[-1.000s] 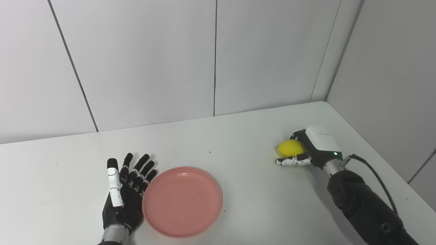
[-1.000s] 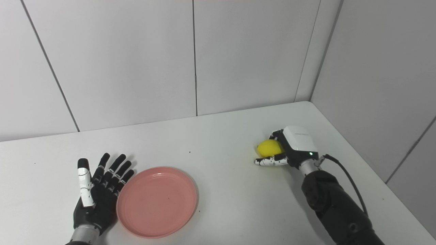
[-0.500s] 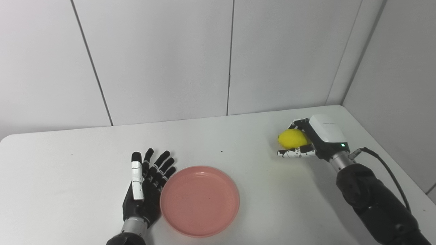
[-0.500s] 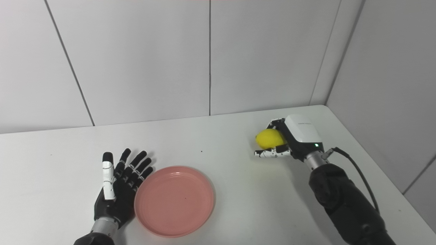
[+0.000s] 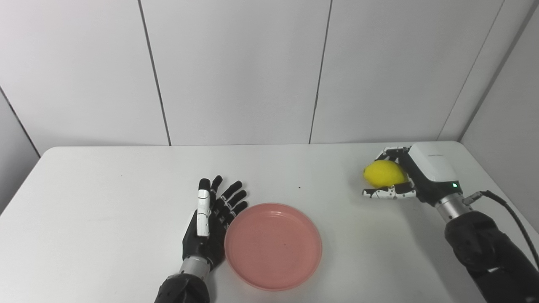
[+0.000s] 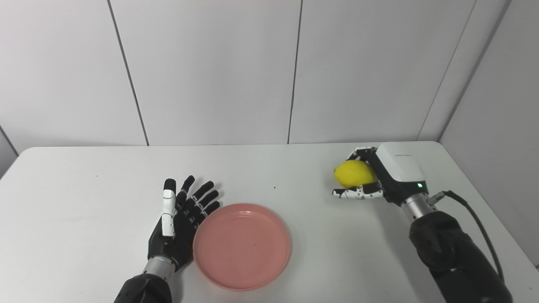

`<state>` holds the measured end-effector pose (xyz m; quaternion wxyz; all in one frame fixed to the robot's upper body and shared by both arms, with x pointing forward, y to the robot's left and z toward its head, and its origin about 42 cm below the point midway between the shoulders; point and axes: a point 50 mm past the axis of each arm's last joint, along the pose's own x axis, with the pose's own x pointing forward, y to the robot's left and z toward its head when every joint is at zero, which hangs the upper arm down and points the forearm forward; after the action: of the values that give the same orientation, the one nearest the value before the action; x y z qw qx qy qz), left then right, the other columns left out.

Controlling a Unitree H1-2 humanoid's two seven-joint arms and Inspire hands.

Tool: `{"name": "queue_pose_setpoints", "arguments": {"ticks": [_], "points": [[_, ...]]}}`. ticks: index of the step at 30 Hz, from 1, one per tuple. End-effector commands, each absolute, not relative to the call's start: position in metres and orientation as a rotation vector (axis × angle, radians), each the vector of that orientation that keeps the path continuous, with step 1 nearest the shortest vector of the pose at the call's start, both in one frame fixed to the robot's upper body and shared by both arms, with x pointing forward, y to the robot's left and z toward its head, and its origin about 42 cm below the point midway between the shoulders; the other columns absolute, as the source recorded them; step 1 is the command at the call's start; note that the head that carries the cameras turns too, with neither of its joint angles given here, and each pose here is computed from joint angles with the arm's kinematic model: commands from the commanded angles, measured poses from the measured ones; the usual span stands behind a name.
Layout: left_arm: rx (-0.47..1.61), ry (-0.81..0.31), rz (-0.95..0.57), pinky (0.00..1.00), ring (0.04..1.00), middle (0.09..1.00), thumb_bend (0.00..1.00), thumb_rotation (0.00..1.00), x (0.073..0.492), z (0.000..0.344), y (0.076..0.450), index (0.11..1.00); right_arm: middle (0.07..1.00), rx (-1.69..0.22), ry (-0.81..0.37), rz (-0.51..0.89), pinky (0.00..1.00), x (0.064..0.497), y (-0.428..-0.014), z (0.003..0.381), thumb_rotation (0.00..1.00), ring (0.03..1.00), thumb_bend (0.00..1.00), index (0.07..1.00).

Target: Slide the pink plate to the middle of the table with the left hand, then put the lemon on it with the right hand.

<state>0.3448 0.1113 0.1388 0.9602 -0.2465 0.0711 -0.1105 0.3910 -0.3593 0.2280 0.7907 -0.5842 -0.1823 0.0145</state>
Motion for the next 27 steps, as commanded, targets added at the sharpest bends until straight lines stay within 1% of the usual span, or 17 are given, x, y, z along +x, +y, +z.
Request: {"name": "queue_pose_setpoints", "arguments": {"ticks": [1, 4, 11, 17, 21, 27], "points": [[-0.549, 0.239, -0.204, 0.84, 0.838, 0.841, 0.76, 0.87, 0.331, 0.122, 0.085, 0.975, 0.258, -1.274, -0.53, 0.004, 0.14, 0.399, -0.36, 0.267, 0.43, 0.185, 0.6, 0.36], [-0.544, 0.235, -0.204, 0.85, 0.84, 0.839, 0.74, 0.89, 0.331, 0.122, 0.084, 0.979, 0.26, -1.281, -0.55, 0.016, 0.14, 0.399, -0.353, 0.271, 0.42, 0.184, 0.59, 0.353], [-0.532, 0.23, -0.205, 0.85, 0.83, 0.84, 0.73, 0.9, 0.33, 0.121, 0.082, 0.976, 0.267, -1.263, -0.616, 0.044, 0.14, 0.396, -0.335, 0.281, 0.38, 0.185, 0.59, 0.382], [-0.535, 0.231, -0.196, 0.83, 0.821, 0.834, 0.73, 0.89, 0.33, 0.12, 0.081, 0.971, 0.278, -1.263, -0.632, 0.068, 0.15, 0.395, -0.317, 0.29, 0.43, 0.195, 0.59, 0.394], [-0.536, 0.235, -0.197, 0.83, 0.823, 0.83, 0.74, 0.89, 0.331, 0.119, 0.082, 0.976, 0.287, -1.254, -0.652, 0.111, 0.16, 0.396, -0.303, 0.295, 0.44, 0.206, 0.59, 0.381], [-0.536, 0.23, -0.196, 0.83, 0.823, 0.83, 0.74, 0.88, 0.331, 0.119, 0.083, 0.972, 0.296, -1.247, -0.695, 0.162, 0.16, 0.394, -0.282, 0.299, 0.4, 0.216, 0.6, 0.385]]}}
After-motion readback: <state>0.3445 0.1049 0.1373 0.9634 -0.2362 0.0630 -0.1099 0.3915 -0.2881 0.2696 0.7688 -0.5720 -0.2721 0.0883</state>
